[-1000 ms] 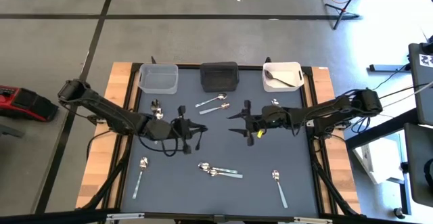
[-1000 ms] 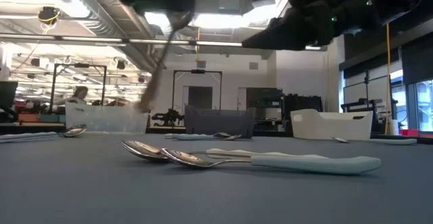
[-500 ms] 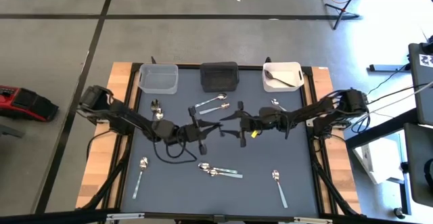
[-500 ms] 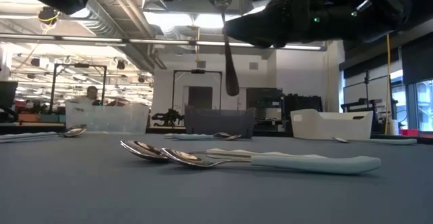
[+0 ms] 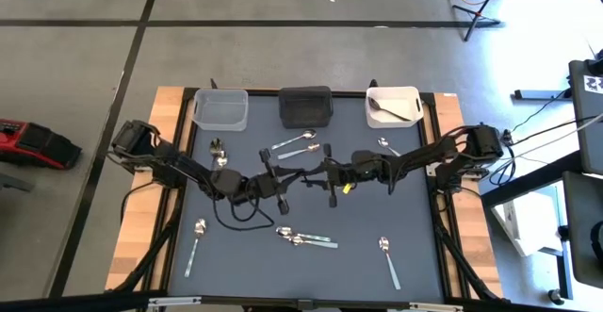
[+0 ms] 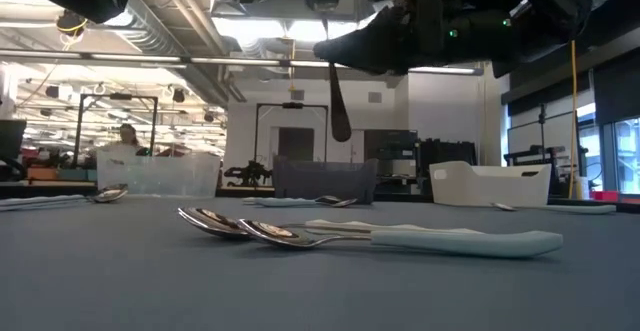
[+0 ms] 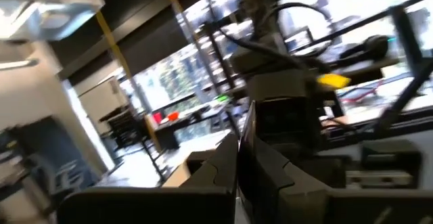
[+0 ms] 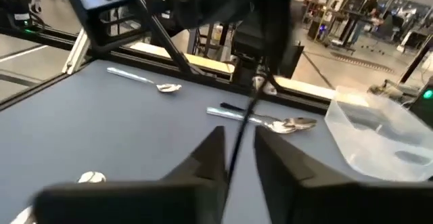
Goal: Sort silverware by color (type)
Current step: Put the black spoon into the white bin
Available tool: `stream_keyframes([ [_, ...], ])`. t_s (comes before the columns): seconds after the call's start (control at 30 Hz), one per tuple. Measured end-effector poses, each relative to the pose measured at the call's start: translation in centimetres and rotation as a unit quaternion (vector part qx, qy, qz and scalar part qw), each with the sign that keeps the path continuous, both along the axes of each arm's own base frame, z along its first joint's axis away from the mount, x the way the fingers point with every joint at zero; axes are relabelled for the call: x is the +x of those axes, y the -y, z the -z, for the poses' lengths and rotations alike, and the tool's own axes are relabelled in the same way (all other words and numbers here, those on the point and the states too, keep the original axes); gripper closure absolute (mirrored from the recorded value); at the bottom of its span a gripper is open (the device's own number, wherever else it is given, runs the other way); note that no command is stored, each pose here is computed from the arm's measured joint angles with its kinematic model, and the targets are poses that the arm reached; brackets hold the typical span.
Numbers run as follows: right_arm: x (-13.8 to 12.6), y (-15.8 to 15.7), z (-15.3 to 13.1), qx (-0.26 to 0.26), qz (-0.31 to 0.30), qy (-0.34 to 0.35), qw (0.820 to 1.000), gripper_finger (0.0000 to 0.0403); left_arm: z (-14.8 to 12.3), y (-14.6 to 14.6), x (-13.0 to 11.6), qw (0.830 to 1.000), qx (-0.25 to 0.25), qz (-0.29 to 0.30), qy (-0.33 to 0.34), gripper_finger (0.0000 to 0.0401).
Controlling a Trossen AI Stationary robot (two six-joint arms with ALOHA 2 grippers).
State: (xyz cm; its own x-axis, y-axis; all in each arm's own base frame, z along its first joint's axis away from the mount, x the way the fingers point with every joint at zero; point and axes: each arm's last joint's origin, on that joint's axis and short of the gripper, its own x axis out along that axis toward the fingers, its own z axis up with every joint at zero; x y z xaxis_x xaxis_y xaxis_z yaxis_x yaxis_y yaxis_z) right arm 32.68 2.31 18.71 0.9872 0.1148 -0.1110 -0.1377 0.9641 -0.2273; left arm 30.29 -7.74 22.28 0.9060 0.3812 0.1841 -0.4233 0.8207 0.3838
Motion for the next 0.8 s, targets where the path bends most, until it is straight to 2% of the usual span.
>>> stream_keyframes([
  [0.1,0.0,0.1,0.2,-0.005,0.008,-0.012,1.0,0.0394,0.1,-0.1,0.0,1.0,-0.002,-0.012,-0.003,0.0389],
  [0.27,-0.1,0.3,0.2,-0.017,0.041,-0.016,0.999,0.0391,0.2,-0.2,0.0,1.0,-0.013,-0.025,-0.006,0.038],
  [0.47,-1.3,0.8,-1.3,-0.062,0.104,-0.046,0.992,0.0397,-0.4,0.6,-0.8,0.997,-0.031,-0.071,-0.009,0.0312],
  [0.57,-3.0,1.7,-3.4,-0.115,0.158,-0.066,0.979,0.0401,-1.0,1.3,-1.6,0.994,-0.037,-0.097,-0.02,0.0277],
  [0.67,-5.7,3.4,-5.8,-0.168,0.227,-0.1,0.954,0.0401,-1.5,1.5,-2.3,0.991,-0.045,-0.125,-0.03,0.0253],
  [0.8,-9.8,6.2,-8.0,-0.197,0.298,-0.146,0.922,0.0401,-1.1,1.5,-2.3,0.99,-0.056,-0.123,-0.045,0.0243],
])
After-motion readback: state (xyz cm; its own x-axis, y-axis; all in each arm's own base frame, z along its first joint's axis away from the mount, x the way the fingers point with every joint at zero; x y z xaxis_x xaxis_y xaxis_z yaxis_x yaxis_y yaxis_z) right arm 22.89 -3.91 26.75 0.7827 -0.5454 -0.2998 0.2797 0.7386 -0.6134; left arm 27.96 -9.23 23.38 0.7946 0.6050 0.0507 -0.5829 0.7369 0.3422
